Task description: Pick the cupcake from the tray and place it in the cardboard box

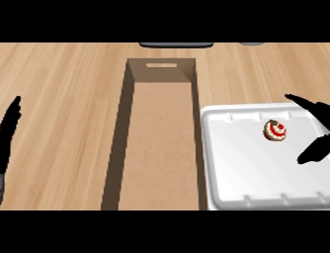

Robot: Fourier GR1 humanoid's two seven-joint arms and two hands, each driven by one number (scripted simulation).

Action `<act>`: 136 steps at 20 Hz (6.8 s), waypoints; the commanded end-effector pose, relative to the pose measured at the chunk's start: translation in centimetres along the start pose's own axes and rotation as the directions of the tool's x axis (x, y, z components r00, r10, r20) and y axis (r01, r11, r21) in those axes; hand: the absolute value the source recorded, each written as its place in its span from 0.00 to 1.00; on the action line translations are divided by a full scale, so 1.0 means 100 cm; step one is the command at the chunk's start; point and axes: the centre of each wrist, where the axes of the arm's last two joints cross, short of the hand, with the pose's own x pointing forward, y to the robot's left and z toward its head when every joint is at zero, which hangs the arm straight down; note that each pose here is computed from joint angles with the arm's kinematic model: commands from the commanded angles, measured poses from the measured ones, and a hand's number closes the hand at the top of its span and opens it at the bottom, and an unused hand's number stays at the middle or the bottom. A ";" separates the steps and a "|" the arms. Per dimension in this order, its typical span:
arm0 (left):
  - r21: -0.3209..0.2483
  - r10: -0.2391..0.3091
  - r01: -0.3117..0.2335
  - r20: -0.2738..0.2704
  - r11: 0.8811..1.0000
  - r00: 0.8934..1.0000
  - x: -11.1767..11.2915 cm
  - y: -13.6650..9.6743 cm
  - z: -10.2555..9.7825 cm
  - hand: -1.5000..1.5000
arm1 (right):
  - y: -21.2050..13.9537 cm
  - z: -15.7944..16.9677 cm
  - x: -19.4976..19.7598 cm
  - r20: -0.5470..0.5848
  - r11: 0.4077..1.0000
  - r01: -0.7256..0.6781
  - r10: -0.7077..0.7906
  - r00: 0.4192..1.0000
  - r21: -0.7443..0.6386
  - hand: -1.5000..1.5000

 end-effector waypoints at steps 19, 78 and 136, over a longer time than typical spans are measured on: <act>-0.008 0.011 -0.011 -0.011 1.000 1.000 -0.003 -0.007 0.002 0.50 | 0.032 -0.005 0.063 0.045 0.996 -0.053 0.049 0.998 0.074 0.00; 0.007 -0.012 0.012 -0.008 1.000 1.000 -0.002 -0.002 -0.005 0.50 | -0.040 -0.025 0.309 0.917 1.000 0.013 0.010 0.398 -0.017 1.00; -0.033 0.008 -0.007 0.035 0.999 0.999 0.013 0.004 -0.022 0.50 | -0.124 -0.082 0.142 0.764 0.838 0.520 -0.443 0.470 0.166 0.00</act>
